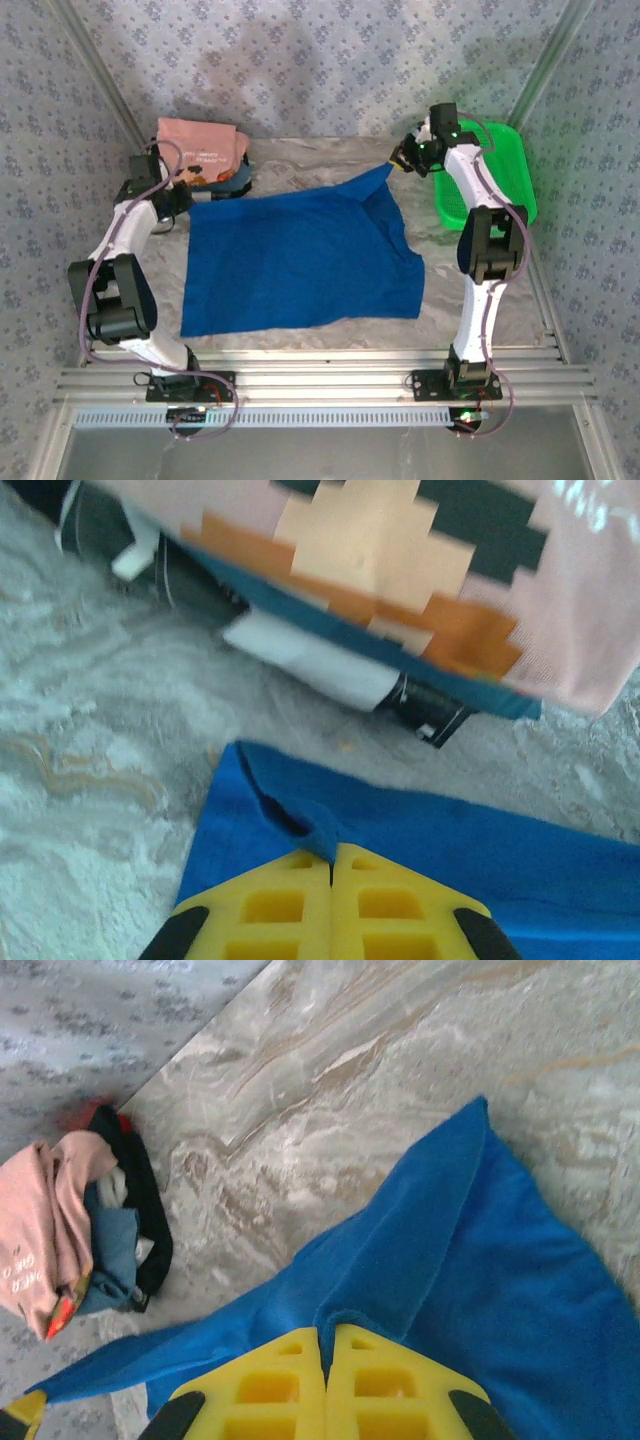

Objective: Fold and stack the t-shirts

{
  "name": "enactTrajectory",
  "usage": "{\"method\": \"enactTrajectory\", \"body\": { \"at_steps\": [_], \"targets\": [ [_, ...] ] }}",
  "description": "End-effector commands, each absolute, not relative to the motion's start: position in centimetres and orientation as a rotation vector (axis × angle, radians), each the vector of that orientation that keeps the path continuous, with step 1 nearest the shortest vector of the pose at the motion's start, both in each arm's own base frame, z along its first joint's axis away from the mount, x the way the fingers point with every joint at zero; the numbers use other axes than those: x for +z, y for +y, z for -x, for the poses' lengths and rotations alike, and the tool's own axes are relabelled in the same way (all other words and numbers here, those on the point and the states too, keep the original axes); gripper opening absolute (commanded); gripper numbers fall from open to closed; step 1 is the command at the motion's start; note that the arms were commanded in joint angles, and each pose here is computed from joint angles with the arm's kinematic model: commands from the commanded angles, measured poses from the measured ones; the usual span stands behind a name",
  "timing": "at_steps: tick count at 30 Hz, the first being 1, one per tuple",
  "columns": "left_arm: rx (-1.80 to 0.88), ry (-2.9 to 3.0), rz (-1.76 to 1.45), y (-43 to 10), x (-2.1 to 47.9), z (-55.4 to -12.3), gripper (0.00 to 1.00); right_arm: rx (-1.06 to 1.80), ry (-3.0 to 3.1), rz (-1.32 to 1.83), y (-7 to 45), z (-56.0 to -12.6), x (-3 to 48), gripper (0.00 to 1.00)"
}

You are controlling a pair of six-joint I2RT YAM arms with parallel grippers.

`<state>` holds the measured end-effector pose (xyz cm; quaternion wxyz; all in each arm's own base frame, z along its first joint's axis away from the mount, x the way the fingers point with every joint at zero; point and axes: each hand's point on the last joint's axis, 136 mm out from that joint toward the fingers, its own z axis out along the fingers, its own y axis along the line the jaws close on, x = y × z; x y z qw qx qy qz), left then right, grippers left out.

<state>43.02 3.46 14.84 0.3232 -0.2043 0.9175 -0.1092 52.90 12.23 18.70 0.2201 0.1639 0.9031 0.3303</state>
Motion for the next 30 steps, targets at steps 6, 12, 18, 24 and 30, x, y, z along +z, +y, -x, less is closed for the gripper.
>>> {"method": "enactTrajectory", "body": {
  "at_steps": [6, 12, 18, 24, 30],
  "targets": [
    [-0.360, 2.418, 0.581, 2.6, 14.2, -39.4, 0.00, 0.895, 2.494, -0.449, 12.4, -48.1, 18.9, 0.00],
    [-0.333, 2.477, 0.663, 3.5, 11.5, -37.0, 0.00, 0.870, 2.525, -0.498, 11.8, -45.6, 17.1, 0.00],
    [-0.327, 2.480, 0.712, 4.4, 10.8, -35.5, 0.00, 0.863, 2.532, -0.521, 11.5, -44.2, 16.7, 0.00],
    [-0.334, 2.490, 0.718, 4.1, 9.6, -34.5, 0.00, 0.861, 2.546, -0.542, 11.4, -43.1, 15.9, 0.00],
    [-0.297, 2.532, 0.728, 4.4, 7.9, -33.8, 0.00, 0.887, 2.561, -0.583, 11.7, -41.7, 15.3, 0.00]
  ]
}}
